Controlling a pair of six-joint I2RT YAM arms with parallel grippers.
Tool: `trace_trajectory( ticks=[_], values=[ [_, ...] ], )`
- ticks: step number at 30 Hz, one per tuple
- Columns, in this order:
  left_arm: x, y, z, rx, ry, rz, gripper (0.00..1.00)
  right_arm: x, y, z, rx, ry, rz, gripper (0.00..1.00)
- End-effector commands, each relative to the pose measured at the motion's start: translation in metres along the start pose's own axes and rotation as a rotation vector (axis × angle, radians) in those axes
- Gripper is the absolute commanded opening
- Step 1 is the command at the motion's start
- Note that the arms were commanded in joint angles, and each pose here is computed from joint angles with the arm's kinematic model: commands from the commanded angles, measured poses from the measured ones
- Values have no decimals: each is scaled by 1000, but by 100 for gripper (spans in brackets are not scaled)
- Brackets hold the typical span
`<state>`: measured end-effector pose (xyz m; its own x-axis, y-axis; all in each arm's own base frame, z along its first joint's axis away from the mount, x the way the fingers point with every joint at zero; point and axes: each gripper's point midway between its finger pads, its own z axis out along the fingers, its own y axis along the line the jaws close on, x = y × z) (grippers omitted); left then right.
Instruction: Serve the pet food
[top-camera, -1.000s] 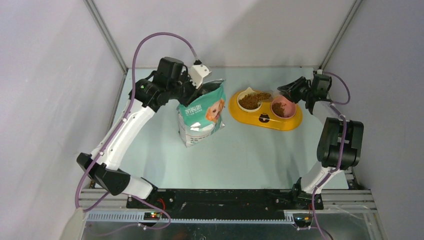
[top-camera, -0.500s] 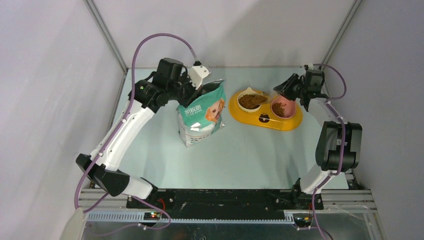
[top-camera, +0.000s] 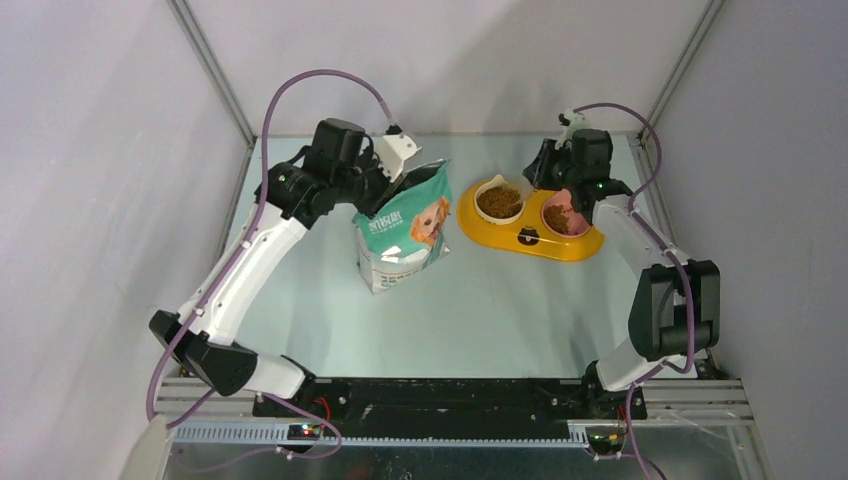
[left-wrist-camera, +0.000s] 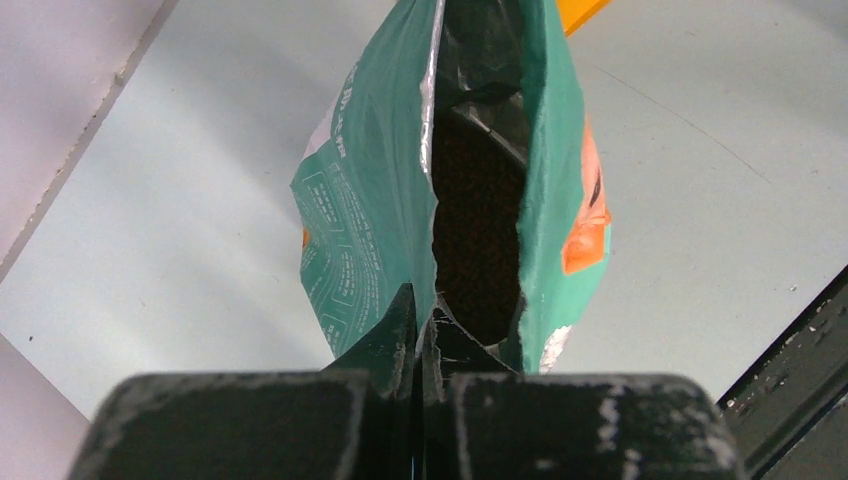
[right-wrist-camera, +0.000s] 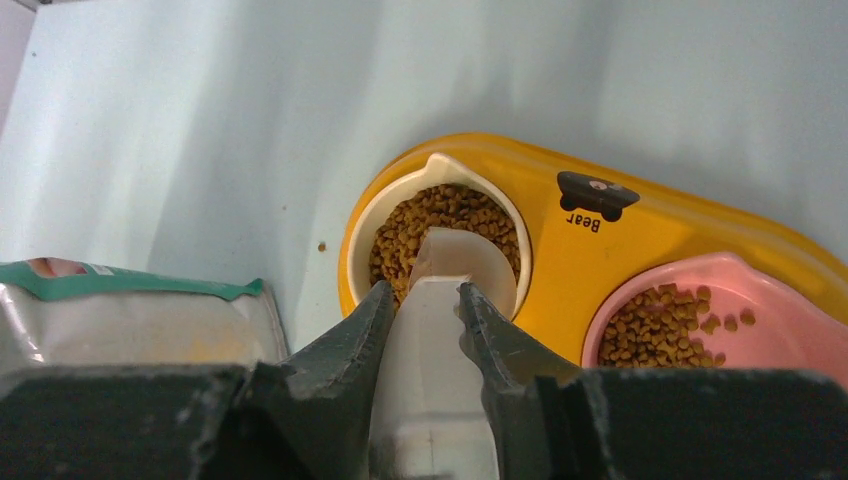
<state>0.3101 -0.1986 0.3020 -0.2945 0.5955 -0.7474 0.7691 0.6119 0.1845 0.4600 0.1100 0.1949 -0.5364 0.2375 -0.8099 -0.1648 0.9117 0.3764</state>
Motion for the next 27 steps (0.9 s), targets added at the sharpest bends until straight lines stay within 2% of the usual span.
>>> trace_trajectory(
  ticks=[1, 8, 14, 22, 27],
  values=[
    [10, -7, -7, 16, 20, 5, 0, -36, 11, -8, 36, -103, -117, 0],
    [15, -10, -11, 19, 21, -3, 0, -34, 25, 1, 53, -108, -204, 0],
    [20, -11, -12, 15, 26, 0, 0, -34, 20, -2, 62, -101, -181, 0],
    [17, -11, -11, 17, 19, 1, 0, -54, 37, -30, 27, -158, -299, 0],
    [13, -9, -9, 13, 9, -8, 0, -65, 41, -50, 4, -173, -311, 0]
  ],
)
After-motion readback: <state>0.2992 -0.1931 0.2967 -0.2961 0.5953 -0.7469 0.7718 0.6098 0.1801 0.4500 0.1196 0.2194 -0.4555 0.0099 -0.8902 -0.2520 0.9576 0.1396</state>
